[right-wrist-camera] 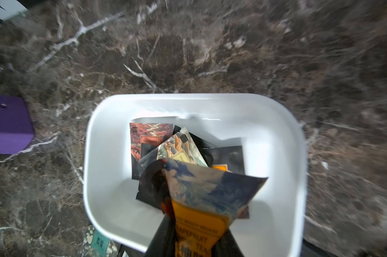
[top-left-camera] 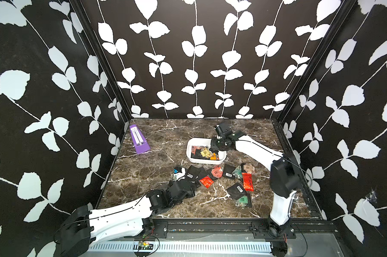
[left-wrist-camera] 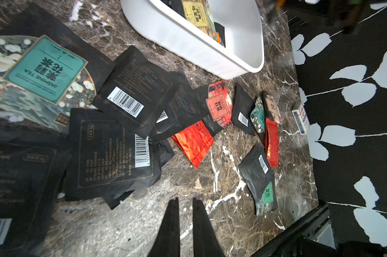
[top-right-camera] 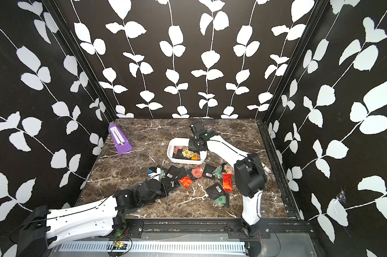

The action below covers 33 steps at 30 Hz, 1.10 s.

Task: Put the tea bags into the storage box
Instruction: Place the tea bag in the storage box, then pick up the tea bag from the center of the board.

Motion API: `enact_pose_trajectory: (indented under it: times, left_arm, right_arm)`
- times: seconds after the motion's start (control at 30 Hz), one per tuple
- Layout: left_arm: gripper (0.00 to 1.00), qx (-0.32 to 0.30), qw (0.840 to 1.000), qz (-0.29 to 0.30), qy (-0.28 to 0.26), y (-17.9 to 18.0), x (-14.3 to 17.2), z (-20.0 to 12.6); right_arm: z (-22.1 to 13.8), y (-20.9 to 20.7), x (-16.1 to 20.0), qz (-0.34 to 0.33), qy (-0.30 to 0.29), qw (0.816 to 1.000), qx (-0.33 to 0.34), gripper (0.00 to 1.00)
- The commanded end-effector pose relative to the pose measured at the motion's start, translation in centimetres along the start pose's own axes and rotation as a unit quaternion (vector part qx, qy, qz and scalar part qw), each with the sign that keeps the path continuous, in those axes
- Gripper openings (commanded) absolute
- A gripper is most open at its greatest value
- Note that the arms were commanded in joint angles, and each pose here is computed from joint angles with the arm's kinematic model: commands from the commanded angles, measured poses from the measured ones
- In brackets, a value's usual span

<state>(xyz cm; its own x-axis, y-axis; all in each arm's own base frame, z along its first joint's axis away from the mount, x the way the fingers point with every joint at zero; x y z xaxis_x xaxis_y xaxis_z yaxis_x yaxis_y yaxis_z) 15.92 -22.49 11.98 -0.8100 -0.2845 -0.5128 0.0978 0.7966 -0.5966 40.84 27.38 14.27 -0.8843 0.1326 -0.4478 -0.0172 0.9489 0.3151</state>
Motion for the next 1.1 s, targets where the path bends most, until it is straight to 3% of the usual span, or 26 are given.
enact_pose_trajectory:
  times: [0.0, 0.3, 0.43, 0.73, 1.07]
  left_arm:
    - [0.12, -0.007, 1.0, 0.013, 0.005, 0.7, 0.4, -0.2]
    - [0.12, -0.001, 1.0, 0.014, 0.004, 0.4, 0.3, -0.3]
    - [0.13, 0.006, 1.0, 0.015, 0.0, -0.2, -0.1, -0.5]
    - [0.13, 0.03, 0.999, 0.015, 0.019, -2.4, 0.0, 0.3]
    - [0.11, 0.055, 0.996, 0.047, 0.052, -7.5, 0.8, 2.5]
  right_arm:
    - [0.1, 0.9, -1.0, -0.009, -0.003, 1.0, -0.002, 0.27]
    - [-0.7, 1.3, -1.5, -0.005, -0.01, 1.0, -0.007, 0.62]
    - [-3.0, 1.6, -2.0, -0.012, -0.026, 0.999, -0.021, 0.72]
    - [-11.9, -0.7, -0.3, -0.016, -0.083, 0.996, -0.041, 0.72]
    - [-17.1, -10.6, 10.2, 0.035, -0.094, 0.995, 0.0, 0.69]
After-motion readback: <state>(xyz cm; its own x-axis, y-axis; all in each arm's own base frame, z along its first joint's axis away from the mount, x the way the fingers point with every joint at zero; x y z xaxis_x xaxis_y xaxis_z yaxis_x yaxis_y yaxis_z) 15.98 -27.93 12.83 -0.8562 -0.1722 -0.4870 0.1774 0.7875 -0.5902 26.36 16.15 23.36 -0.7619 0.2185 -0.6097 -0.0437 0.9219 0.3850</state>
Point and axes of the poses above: each gripper's point midway between its finger pads, its own z axis out along the fingers, its own y axis along the line the jaws close on, x = y × z, the point moved 2 cm from there along -z, back along the fingers, and after that the axes turned 1 degree about z, right-handed, at the moved point
